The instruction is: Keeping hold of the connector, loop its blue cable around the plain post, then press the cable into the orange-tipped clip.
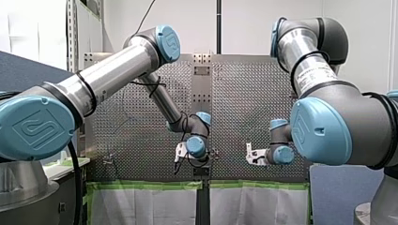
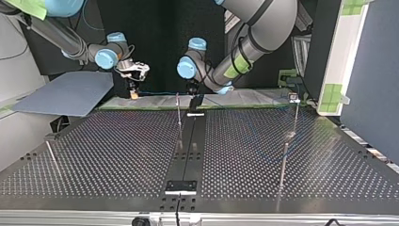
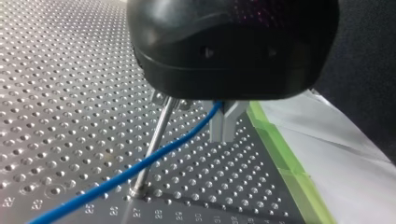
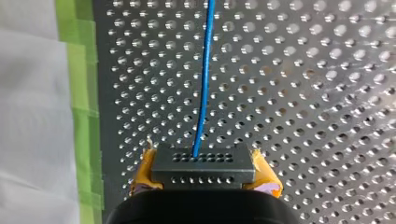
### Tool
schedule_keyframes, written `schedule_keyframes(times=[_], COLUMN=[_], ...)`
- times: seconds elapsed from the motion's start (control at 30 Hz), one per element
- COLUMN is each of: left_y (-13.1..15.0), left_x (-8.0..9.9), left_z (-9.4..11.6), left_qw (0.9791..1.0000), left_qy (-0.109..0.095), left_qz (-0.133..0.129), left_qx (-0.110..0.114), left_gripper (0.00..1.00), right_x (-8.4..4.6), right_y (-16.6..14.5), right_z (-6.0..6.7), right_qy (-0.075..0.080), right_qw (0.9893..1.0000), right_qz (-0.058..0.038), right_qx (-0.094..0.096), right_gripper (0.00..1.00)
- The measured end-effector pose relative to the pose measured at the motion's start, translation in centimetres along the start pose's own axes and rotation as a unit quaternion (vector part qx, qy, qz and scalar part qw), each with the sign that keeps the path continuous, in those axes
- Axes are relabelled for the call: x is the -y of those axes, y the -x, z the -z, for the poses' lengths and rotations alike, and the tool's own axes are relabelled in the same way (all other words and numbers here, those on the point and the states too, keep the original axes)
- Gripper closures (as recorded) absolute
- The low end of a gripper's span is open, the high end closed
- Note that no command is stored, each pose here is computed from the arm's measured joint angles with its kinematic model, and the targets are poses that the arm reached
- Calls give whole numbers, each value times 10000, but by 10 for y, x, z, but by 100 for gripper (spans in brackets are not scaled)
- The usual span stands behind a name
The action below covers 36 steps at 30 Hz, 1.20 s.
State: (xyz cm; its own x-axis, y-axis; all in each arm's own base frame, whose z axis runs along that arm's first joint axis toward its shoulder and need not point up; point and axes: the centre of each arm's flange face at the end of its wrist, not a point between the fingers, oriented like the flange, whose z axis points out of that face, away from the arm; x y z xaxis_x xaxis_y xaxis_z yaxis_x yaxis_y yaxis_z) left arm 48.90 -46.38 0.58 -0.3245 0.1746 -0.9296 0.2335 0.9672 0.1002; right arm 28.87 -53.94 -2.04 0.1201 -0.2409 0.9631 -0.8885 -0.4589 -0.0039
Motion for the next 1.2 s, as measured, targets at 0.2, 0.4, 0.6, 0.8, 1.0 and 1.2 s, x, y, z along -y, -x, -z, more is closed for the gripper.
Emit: schedule_keyframes(times=[0.2,0.4,0.6,0.8,1.0,1.2], left_y=[1,-7,-15,-15,-13,-8], left_x=[1,4,1,0,-4,-8], left_z=[2,9,17,17,12,7], left_qw=[10000,9999,9999,9999,9999,9999], left_qy=[-11,-26,-33,-65,-124,-115], left_qz=[-11,-71,-104,-84,-50,-13], left_qx=[-2,-76,-131,-117,-105,-68], left_gripper=[100,100,100,100,100,100], right_x=[3,7,11,8,2,-1], right_y=[-3,0,3,2,0,-1], right_z=[1,4,7,7,5,4], right_qy=[-34,-73,-115,-118,-74,-47], right_qw=[10000,10000,9999,9999,10000,9999], right_qz=[-35,2,34,42,-45,-109], right_qx=[-1,52,80,61,5,-43], right_gripper=[89,89,89,89,89,89])
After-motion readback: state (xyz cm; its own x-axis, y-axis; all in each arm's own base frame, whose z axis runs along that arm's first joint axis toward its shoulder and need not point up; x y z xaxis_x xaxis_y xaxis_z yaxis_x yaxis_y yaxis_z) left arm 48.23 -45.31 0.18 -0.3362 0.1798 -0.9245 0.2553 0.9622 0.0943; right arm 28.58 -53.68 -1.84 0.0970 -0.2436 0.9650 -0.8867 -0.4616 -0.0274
